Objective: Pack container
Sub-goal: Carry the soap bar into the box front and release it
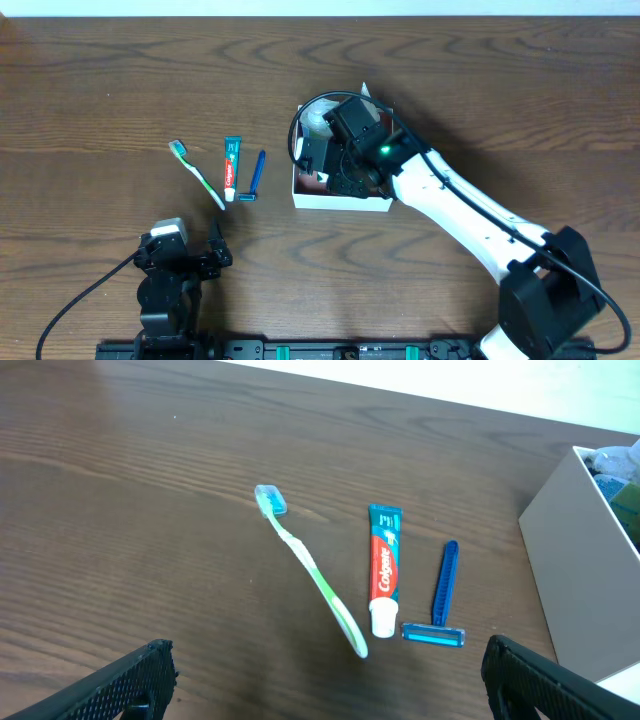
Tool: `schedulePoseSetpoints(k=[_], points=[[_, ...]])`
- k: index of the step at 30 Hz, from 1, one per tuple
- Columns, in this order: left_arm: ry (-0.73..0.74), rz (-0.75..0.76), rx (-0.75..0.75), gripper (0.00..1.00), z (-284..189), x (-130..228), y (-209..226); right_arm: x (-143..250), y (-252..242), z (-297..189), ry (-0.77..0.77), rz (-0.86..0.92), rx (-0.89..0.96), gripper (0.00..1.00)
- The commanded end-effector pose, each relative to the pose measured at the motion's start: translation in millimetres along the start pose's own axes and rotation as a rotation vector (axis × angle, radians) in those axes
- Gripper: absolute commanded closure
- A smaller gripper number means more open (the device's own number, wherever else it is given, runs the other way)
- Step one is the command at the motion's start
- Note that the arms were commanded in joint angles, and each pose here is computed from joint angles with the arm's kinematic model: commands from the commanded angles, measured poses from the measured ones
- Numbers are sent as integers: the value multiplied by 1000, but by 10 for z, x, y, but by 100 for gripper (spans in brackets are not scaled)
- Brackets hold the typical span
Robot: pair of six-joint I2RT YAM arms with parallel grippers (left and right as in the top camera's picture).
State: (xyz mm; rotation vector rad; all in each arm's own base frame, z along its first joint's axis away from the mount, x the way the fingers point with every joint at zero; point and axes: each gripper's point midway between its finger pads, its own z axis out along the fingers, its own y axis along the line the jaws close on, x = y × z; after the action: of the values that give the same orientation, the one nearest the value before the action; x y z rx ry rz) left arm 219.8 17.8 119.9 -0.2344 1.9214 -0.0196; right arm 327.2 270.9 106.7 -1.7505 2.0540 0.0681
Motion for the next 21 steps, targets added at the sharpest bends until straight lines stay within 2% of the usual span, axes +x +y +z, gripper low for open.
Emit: schedulePoseSetpoints(k=[1, 3, 10, 14, 15, 16, 18, 21], points=[[14, 13, -23, 2, 28, 76, 50, -6, -44, 10, 0, -16, 6, 43], [14, 13, -23, 2, 28, 76, 50, -20, -59, 10, -5, -16, 12, 38], [14, 13, -23, 2, 28, 76, 50, -124, -176, -38, -42, 13, 63, 34], [14, 13, -24, 2, 28, 76, 50, -164, -226, -164, -63, 96, 90, 32], [14, 13, -23, 2, 28, 76, 50, -157, -265, -216, -63, 149, 113, 20], [14, 13, -23, 2, 28, 76, 50, -146, -316, -289, -66, 214, 141, 16], [14, 13, -23, 2, 28, 76, 50, -124, -382, -456, -86, 331, 173, 12], [14, 13, -23, 2, 28, 76, 50, -175, -351, -722, -150, 369, 155, 13]])
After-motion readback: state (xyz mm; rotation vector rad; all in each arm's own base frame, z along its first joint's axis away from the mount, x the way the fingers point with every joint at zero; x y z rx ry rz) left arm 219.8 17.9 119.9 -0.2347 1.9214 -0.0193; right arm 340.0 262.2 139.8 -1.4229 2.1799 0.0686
